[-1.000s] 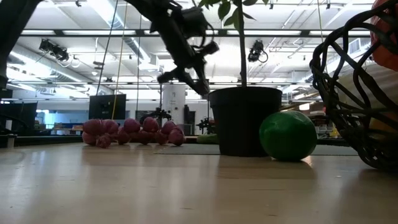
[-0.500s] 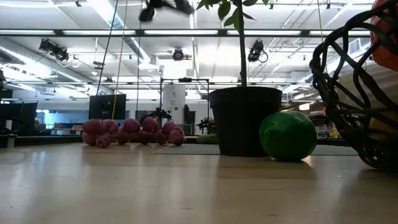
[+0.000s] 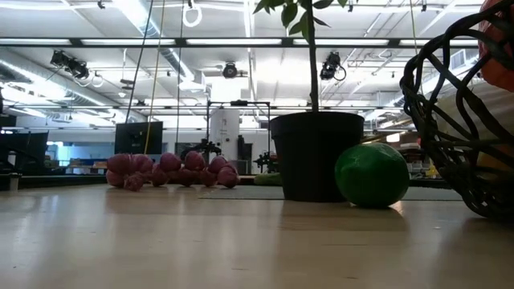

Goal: Build produce basket
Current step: Put the purple eggplant into the brown wire basket

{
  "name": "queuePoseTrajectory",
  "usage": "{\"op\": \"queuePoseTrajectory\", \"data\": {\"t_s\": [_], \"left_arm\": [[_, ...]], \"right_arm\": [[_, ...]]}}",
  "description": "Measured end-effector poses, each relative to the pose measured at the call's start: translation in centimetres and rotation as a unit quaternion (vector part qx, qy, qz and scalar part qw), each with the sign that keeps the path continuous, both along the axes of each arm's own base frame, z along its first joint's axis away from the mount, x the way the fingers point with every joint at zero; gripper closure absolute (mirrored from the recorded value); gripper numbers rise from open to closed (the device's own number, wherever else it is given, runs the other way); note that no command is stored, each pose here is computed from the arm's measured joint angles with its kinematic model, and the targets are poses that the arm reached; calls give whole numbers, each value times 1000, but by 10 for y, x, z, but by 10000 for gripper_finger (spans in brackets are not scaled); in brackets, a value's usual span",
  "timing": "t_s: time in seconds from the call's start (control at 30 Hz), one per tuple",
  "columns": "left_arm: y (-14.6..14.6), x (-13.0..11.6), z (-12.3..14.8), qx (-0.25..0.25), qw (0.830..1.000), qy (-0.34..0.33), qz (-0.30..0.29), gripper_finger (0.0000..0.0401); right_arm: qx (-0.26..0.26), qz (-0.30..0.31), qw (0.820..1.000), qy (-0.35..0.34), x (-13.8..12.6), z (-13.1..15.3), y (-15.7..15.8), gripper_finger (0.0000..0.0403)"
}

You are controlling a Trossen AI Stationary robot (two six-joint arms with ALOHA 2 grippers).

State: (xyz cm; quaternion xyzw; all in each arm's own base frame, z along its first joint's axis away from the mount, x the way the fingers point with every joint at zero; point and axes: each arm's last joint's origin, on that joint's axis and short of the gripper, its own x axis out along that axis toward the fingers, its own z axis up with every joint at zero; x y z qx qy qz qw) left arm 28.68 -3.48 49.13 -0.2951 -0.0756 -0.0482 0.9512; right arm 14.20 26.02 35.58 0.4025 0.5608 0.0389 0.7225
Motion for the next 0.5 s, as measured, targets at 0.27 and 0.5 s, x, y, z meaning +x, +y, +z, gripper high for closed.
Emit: {"op": "queuePoseTrajectory", "data": {"t_s": [0.27, 0.5], "left_arm": [[-61, 60, -37, 64, 996, -42, -40, 301], [-93, 97, -64, 118, 989, -87, -33, 300]], "right_arm": [[67, 0, 998, 4, -26, 21, -4, 56], [116, 12, 993, 18, -47, 28, 6, 56]]}}
